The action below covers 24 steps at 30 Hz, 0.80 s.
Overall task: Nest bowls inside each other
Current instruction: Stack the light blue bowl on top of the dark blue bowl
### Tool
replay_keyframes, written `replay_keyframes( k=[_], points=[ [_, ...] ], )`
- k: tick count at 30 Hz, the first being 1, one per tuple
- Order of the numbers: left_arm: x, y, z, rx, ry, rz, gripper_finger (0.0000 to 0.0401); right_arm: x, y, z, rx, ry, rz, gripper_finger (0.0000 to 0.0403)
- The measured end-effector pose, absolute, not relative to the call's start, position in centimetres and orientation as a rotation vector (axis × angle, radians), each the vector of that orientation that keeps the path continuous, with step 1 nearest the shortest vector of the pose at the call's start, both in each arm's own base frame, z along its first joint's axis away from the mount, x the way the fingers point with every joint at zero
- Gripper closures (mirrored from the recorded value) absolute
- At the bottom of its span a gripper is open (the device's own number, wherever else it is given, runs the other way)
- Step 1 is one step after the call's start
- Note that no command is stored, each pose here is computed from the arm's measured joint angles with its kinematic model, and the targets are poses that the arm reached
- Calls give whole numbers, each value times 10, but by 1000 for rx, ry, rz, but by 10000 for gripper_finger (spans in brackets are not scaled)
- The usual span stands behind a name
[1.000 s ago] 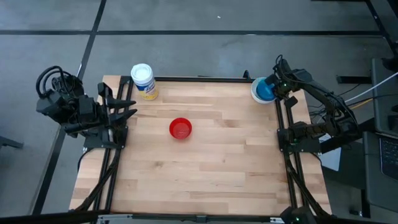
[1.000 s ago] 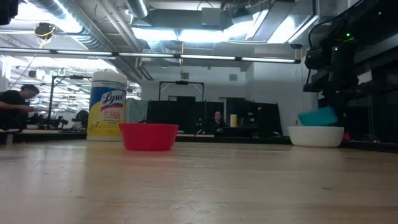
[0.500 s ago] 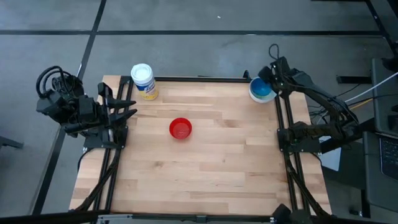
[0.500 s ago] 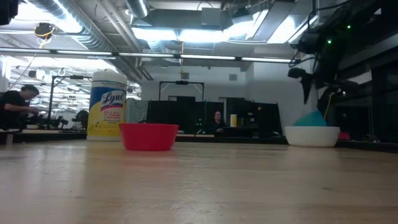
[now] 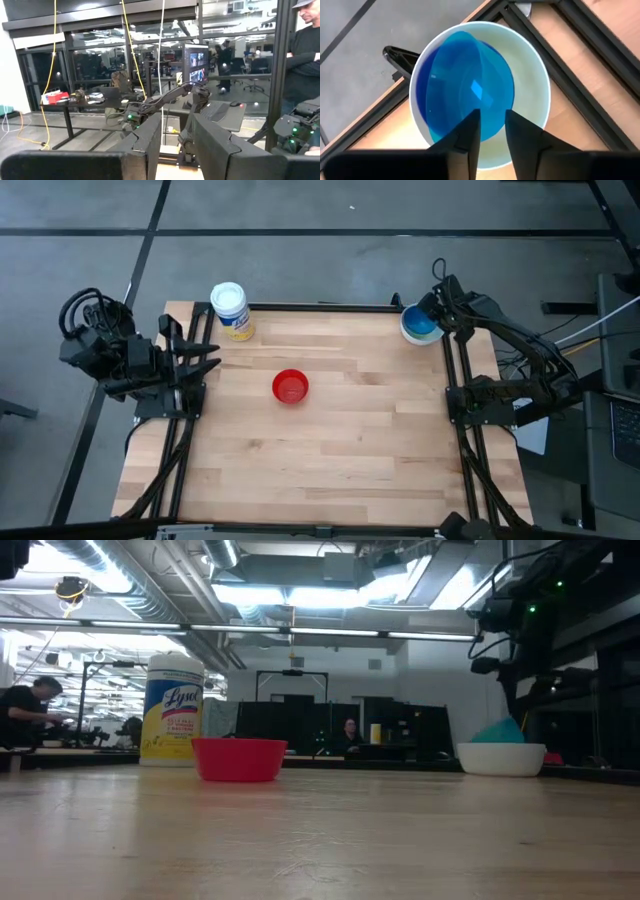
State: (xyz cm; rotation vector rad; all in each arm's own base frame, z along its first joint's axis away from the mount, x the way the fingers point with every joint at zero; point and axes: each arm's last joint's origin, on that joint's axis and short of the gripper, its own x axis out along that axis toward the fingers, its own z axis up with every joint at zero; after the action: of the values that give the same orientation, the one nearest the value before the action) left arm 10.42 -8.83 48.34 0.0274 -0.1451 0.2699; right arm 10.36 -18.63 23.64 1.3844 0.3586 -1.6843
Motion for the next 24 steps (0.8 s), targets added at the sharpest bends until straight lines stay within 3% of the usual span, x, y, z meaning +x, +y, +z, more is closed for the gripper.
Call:
replay_keyframes(
  k=[15,24],
  points=[
    [104,-88,483,-2,-149,268,295,136,-178,176,1536,408,-1642,350],
    [105,-89,483,-7,-149,267,295,160,-159,222,1312,92,-1381,364]
  ],
)
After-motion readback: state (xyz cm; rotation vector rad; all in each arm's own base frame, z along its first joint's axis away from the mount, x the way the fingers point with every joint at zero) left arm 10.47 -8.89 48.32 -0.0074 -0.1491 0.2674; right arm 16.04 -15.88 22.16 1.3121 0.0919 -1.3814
